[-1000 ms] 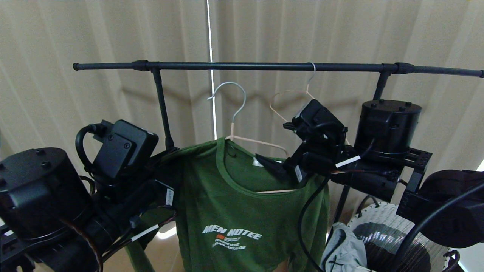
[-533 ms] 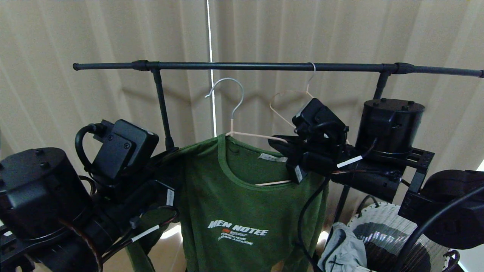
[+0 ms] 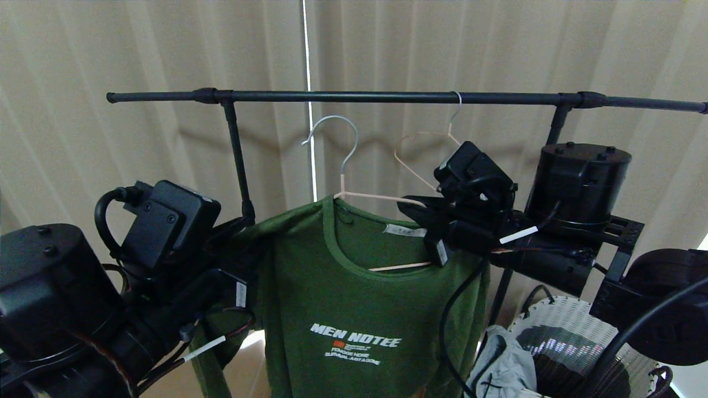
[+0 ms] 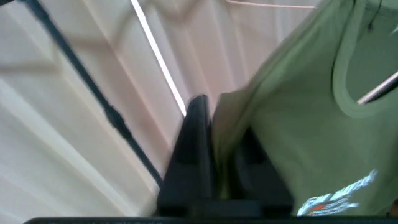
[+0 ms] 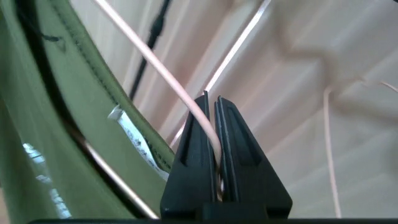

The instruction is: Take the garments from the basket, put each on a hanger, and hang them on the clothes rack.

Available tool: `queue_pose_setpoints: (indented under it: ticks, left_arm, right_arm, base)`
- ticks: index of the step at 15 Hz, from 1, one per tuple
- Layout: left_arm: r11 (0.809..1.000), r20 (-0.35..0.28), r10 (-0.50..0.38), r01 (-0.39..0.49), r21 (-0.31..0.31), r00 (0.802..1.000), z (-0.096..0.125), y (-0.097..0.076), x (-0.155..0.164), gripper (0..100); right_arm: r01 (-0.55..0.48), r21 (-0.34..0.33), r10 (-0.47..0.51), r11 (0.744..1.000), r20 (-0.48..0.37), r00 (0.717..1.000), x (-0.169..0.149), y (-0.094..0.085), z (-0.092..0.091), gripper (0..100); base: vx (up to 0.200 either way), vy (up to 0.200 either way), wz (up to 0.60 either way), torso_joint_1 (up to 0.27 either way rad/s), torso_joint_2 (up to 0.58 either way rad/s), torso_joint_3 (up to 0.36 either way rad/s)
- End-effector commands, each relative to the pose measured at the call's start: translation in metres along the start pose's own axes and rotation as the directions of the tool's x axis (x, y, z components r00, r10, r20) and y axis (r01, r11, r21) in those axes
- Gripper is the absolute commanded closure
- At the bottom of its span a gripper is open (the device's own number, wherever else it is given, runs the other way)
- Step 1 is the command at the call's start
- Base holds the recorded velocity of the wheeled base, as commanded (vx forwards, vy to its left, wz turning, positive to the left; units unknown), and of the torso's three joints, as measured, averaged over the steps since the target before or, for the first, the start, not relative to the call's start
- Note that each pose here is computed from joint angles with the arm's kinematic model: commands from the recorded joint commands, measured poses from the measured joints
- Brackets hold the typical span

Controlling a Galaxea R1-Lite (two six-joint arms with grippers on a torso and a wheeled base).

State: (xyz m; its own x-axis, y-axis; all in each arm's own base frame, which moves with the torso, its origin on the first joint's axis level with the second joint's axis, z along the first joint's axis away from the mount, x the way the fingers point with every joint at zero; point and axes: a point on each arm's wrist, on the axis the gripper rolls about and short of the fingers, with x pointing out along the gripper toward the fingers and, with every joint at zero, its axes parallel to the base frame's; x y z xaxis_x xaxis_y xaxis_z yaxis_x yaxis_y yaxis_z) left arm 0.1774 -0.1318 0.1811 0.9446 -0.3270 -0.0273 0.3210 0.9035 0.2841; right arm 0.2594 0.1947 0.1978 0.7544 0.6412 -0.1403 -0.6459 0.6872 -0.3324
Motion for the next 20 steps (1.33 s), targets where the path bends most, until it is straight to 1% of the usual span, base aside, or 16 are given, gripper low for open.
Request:
queue_pose_setpoints:
  ticks: [1,3,6,8,9,11,12,15,17,18,20]
  left_arm:
    - [0.998,0.045,-0.016,0.019,-0.058,0.999,0.007,0.005,-0.010,0]
    - [0.995,0.079,-0.041,0.048,-0.084,0.996,0.010,0.010,-0.021,0]
    - [0.995,0.103,-0.015,0.025,-0.097,0.995,0.011,0.019,-0.036,0]
    - [0.995,0.097,0.017,-0.008,-0.098,0.995,0.010,0.025,-0.037,0]
    - [0.995,0.082,0.025,-0.017,-0.095,0.996,0.006,0.026,-0.036,0]
    - [0.996,0.020,0.050,-0.048,-0.074,0.999,-0.007,0.029,-0.033,0]
    - [0.997,-0.008,0.049,-0.050,-0.067,0.999,-0.013,0.028,-0.032,0]
    - [0.998,-0.043,0.039,-0.042,-0.057,0.998,-0.020,0.025,-0.027,0]
    - [0.999,-0.078,0.022,-0.025,-0.045,0.997,-0.027,0.021,-0.022,0]
    - [0.999,-0.078,0.022,-0.025,-0.045,0.997,-0.027,0.021,-0.022,0]
    - [0.999,-0.099,0.000,-0.004,-0.035,0.995,-0.033,0.018,-0.024,0]
  right_arm:
    - [0.007,-0.001,-0.007,1.000,0.019,1.000,-0.007,-0.002,0.005,100]
    - [0.024,0.000,-0.024,1.000,0.026,0.999,-0.014,-0.005,0.008,100]
    - [0.086,0.008,-0.086,0.996,0.001,0.996,-0.029,-0.013,0.003,100]
    - [0.117,0.013,-0.117,0.993,-0.004,0.993,-0.034,-0.021,0.001,100]
    - [0.131,0.014,-0.131,0.991,-0.006,0.991,-0.038,-0.025,0.001,100]
    - [0.150,0.016,-0.150,0.989,-0.002,0.989,-0.045,-0.029,0.002,100]
    - [0.161,0.016,-0.161,0.987,0.002,0.987,-0.050,-0.032,0.002,100]
    - [0.183,0.020,-0.183,0.983,0.001,0.983,-0.058,-0.036,0.001,100]
    - [0.179,0.021,-0.180,0.984,0.008,0.984,-0.064,-0.035,0.002,100]
    - [0.179,0.021,-0.180,0.984,0.008,0.984,-0.064,-0.035,0.002,100]
    - [0.183,0.024,-0.184,0.983,0.025,0.983,-0.068,-0.036,0.006,100]
  base:
    - [0.000,0.000,0.00,0.000,0.00,0.000]
    - [0.000,0.000,0.00,0.000,0.00,0.000]
    - [0.000,0.000,0.00,0.000,0.00,0.000]
    - [0.000,0.000,0.00,0.000,0.00,0.000]
    - [0.000,0.000,0.00,0.000,0.00,0.000]
    - [0.000,0.000,0.00,0.000,0.00,0.000]
    - [0.000,0.000,0.00,0.000,0.00,0.000]
    - [0.000,0.000,0.00,0.000,0.00,0.000]
    - [0.000,0.000,0.00,0.000,0.00,0.000]
    - [0.000,0.000,0.00,0.000,0.00,0.000]
    - [0.000,0.000,0.00,0.000,0.00,0.000]
